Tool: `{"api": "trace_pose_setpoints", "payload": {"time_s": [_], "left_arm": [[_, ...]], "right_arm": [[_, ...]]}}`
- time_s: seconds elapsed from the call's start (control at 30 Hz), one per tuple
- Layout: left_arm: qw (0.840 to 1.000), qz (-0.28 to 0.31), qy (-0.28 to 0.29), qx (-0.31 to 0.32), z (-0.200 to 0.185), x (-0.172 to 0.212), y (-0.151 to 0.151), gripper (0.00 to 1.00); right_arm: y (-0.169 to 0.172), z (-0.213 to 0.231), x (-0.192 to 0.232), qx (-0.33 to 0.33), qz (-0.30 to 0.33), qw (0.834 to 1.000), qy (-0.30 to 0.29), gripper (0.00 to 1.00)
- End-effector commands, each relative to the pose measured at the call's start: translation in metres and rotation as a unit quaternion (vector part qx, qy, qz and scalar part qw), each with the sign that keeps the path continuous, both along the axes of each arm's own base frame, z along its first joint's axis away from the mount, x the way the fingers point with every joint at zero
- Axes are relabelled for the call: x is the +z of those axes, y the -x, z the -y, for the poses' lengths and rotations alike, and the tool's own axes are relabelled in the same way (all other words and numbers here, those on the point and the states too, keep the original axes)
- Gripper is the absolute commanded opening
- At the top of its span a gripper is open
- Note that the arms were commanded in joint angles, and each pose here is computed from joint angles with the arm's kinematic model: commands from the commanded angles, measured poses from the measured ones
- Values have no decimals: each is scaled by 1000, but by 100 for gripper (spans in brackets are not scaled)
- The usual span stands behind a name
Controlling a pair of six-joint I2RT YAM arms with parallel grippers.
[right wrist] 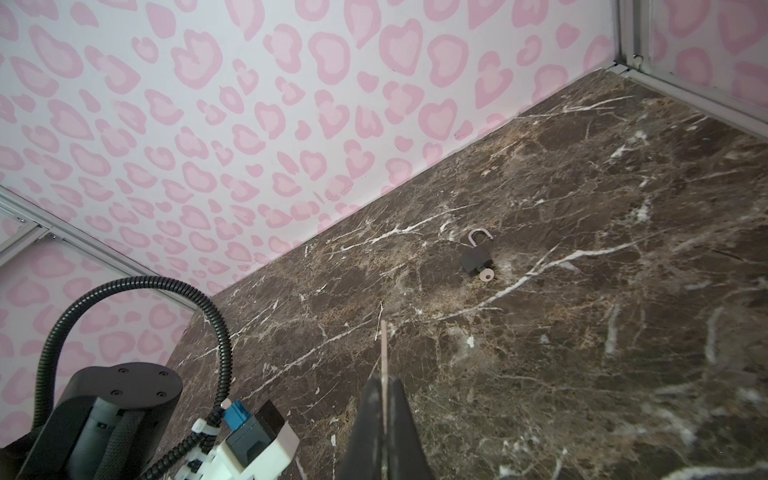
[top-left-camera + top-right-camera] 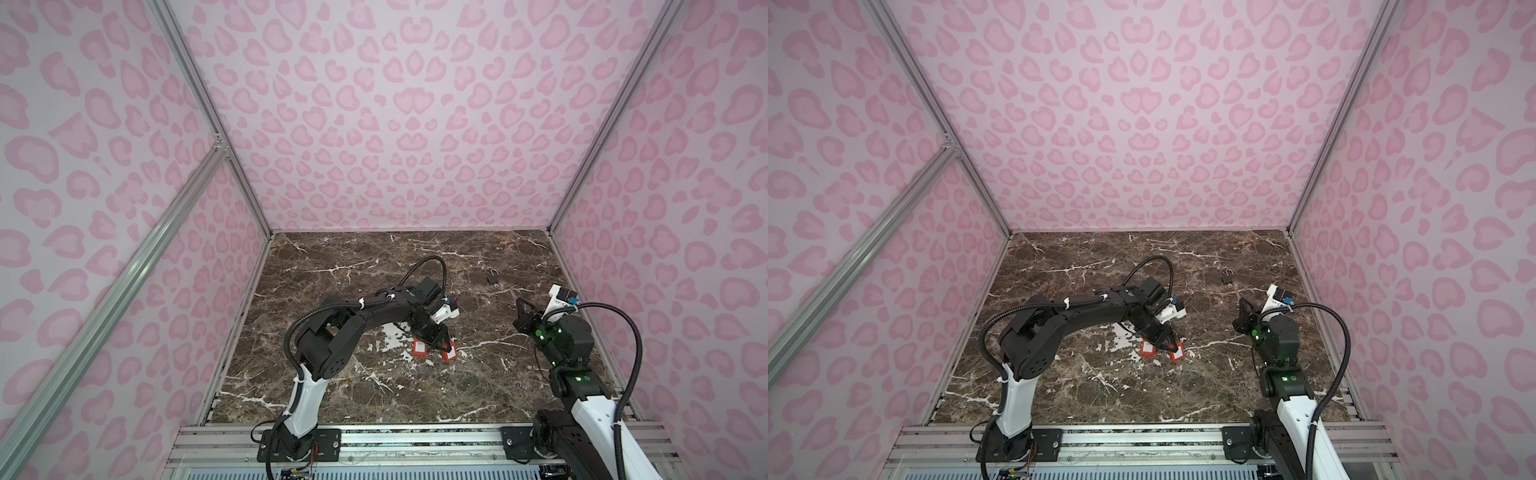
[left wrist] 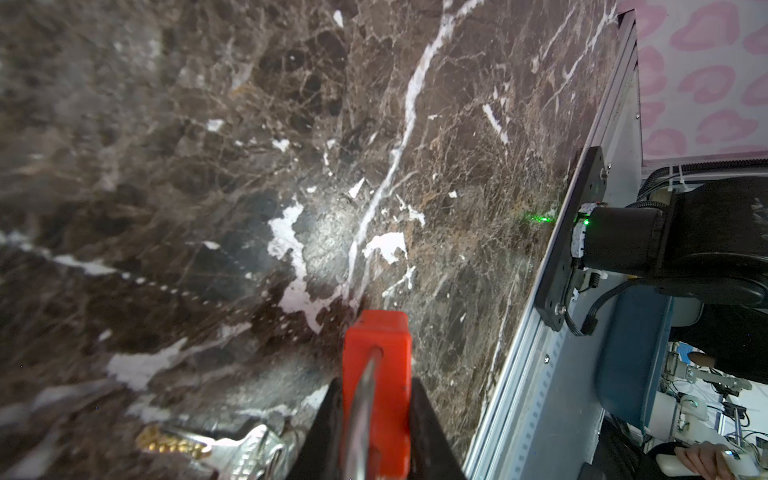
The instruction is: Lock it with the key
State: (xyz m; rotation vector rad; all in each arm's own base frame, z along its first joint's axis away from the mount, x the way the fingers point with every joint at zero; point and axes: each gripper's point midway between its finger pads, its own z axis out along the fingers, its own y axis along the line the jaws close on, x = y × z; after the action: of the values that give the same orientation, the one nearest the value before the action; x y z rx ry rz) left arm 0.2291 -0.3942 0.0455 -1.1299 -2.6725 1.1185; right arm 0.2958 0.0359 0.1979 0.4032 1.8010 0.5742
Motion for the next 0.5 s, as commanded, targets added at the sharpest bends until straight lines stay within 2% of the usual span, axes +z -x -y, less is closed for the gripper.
{"api": "trace_pose_setpoints", "payload": {"time_s": [0.0, 0.17, 0.33, 0.37, 0.4, 0.47], "left_arm": [[1000, 1, -3, -8, 0, -3, 0, 9], [1000, 12, -9, 0, 0, -1, -6, 23], [1000, 20, -14, 6, 2, -1, -12, 33], [1000, 20, -15, 5, 2, -2, -12, 35], [1000, 19, -16, 5, 2, -3, -12, 43], [1000, 19, -17, 5, 2, -3, -13, 47]], "right_arm": [[-2, -1, 10, 2, 18, 1000, -4, 0], [-3, -2, 11, 6, 18, 1000, -5, 0], [-3, -2, 10, 7, 17, 1000, -5, 0], [-3, -2, 11, 6, 17, 1000, -3, 0], [-2, -2, 11, 7, 17, 1000, -1, 0], [-2, -2, 13, 7, 19, 1000, 1, 0]]}}
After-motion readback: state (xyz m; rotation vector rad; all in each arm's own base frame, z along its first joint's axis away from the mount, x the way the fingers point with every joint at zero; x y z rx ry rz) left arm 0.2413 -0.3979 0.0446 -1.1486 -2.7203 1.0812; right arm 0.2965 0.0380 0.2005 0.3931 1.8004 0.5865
